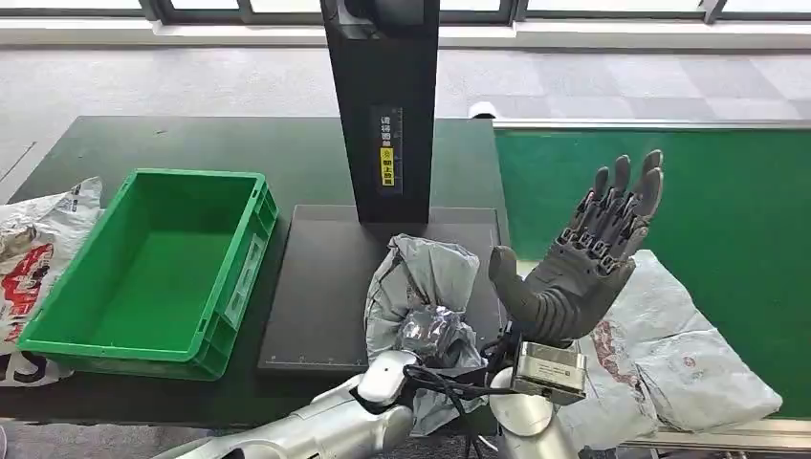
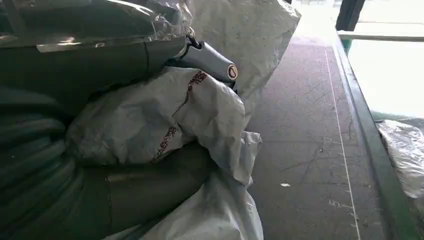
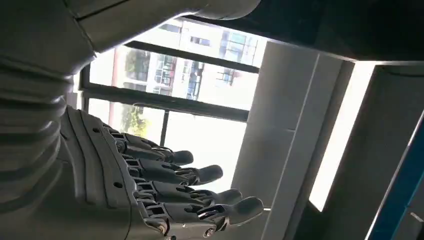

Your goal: Moved the parcel from conveyor to table for the left to box.

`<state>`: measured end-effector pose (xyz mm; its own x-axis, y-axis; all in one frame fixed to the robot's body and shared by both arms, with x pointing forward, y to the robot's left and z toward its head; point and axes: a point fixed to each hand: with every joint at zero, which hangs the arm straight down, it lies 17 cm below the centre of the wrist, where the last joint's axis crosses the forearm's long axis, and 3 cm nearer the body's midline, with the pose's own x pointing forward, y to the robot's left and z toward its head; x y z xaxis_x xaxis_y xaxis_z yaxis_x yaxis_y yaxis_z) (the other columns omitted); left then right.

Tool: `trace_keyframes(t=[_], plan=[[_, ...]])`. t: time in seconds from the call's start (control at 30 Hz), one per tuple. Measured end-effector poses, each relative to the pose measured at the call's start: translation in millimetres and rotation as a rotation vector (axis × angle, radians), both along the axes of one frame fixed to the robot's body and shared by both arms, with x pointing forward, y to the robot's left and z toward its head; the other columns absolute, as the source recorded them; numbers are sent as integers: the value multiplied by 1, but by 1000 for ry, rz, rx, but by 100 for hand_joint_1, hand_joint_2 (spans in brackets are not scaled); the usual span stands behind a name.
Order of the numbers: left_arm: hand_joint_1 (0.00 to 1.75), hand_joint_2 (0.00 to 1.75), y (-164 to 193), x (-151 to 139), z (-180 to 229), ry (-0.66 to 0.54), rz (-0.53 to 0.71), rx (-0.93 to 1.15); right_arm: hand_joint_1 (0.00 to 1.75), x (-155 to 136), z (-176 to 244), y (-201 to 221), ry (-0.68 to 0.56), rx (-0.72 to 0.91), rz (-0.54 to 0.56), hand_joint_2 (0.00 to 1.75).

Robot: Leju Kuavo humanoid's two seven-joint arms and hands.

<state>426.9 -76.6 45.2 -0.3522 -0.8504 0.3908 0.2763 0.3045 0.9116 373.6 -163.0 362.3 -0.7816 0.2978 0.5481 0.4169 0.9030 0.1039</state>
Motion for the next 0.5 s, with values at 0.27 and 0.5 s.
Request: trace_keyframes(t=[0.27,0.5], plan=[[175,175,3,2,-1,-11,7,20,0,0,0,0,1,0,0,175],[175,175,36,24,20,-169,147,60,0,1,-1,-1,6,9,3,175]])
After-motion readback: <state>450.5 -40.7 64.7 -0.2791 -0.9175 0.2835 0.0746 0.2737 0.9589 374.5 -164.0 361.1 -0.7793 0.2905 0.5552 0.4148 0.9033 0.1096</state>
